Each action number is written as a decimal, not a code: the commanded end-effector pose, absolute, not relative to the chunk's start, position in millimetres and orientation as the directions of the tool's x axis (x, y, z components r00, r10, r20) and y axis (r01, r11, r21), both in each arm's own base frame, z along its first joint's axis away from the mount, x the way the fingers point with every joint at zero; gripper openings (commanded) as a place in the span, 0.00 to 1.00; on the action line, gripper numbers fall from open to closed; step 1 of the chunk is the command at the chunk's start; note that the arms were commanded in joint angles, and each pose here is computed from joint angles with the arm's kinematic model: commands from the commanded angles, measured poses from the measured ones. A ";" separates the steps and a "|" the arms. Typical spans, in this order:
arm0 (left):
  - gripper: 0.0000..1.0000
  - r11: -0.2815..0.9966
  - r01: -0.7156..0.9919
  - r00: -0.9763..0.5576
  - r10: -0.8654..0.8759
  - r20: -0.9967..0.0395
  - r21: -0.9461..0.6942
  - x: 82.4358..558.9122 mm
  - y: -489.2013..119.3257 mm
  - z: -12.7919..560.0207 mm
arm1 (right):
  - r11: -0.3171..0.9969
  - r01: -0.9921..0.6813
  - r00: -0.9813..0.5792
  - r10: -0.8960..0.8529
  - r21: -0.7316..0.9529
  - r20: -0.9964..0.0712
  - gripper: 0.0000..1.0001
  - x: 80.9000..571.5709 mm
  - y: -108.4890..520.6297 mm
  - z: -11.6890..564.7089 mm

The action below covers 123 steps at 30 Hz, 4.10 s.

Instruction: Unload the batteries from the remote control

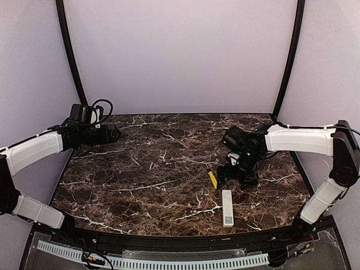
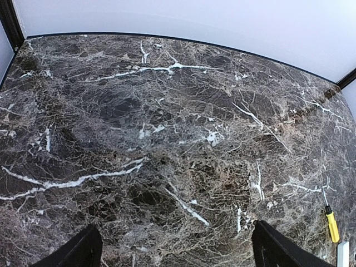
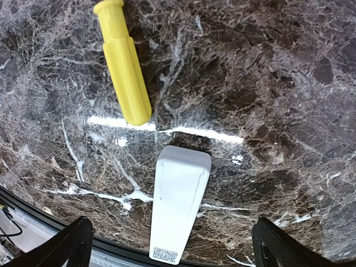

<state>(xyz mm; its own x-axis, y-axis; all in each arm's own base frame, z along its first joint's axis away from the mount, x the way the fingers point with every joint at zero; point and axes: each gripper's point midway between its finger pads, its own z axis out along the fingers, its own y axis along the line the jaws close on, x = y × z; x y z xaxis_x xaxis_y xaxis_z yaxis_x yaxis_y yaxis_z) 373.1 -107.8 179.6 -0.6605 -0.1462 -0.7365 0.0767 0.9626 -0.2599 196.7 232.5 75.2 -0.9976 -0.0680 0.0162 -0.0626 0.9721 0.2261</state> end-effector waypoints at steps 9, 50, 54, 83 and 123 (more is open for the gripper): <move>0.94 0.963 0.091 -0.649 -0.135 -0.749 -0.253 367.5 -107.8 183.5 | 0.984 -0.031 -0.992 -0.051 0.174 0.112 0.88 181.1 237.9 44.4; 0.93 0.973 0.060 -0.661 -0.127 -0.739 -0.221 370.0 -101.9 171.6 | 0.998 -0.061 -0.985 -0.064 0.021 0.160 0.36 182.0 237.6 9.4; 0.93 0.974 0.060 -0.661 -0.127 -0.740 -0.220 370.3 -101.6 171.4 | 0.999 -0.044 -0.988 -0.042 -0.005 0.149 0.19 183.6 233.0 11.0; 0.91 0.913 0.279 -0.615 -0.069 -0.786 -0.298 357.7 -149.6 200.1 | 0.956 0.202 -0.883 0.271 0.211 -0.383 0.00 317.5 254.3 164.7; 0.86 0.387 0.729 -0.591 -0.060 -0.804 -0.564 328.4 -370.8 238.8 | 0.269 0.448 -0.615 0.785 0.853 0.075 0.00 358.5 302.4 237.3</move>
